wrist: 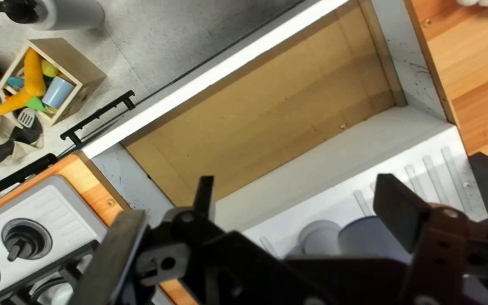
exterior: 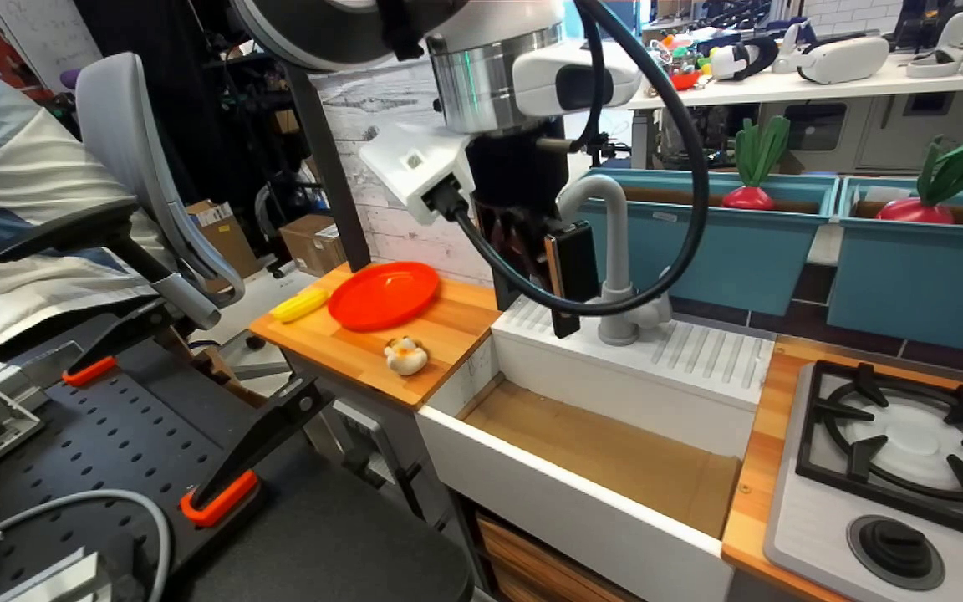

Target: Remove the cob of maize from the orange plate and put it on the left side of the counter, move the faucet to the right

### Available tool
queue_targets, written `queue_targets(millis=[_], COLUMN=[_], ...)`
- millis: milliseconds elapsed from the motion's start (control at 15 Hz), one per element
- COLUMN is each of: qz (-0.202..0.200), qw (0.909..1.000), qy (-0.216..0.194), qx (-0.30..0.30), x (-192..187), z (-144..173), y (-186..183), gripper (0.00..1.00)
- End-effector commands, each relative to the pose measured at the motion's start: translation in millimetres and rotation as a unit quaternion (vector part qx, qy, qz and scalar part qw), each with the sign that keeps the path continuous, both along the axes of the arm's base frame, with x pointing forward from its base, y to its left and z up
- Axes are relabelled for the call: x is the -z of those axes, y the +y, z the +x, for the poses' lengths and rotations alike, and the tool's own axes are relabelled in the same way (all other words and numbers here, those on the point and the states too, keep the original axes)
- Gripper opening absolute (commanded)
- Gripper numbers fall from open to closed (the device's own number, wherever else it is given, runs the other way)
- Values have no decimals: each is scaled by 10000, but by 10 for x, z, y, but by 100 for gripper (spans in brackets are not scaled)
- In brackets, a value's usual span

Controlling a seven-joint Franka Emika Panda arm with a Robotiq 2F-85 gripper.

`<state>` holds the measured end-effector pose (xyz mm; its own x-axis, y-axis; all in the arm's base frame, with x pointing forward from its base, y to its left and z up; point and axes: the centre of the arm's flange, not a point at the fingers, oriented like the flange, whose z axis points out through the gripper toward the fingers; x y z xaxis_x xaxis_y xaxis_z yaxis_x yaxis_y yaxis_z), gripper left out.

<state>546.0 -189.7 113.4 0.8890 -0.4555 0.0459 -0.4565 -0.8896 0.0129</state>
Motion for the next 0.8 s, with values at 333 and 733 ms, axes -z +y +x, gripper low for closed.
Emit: queue_targets(millis=[333, 733], qz=[-98, -244], qw=[9976, 9904], qy=[408, 465], qx=[-551, -1275], x=[-1, -424], z=[8, -7], y=[291, 931], gripper=[100, 100])
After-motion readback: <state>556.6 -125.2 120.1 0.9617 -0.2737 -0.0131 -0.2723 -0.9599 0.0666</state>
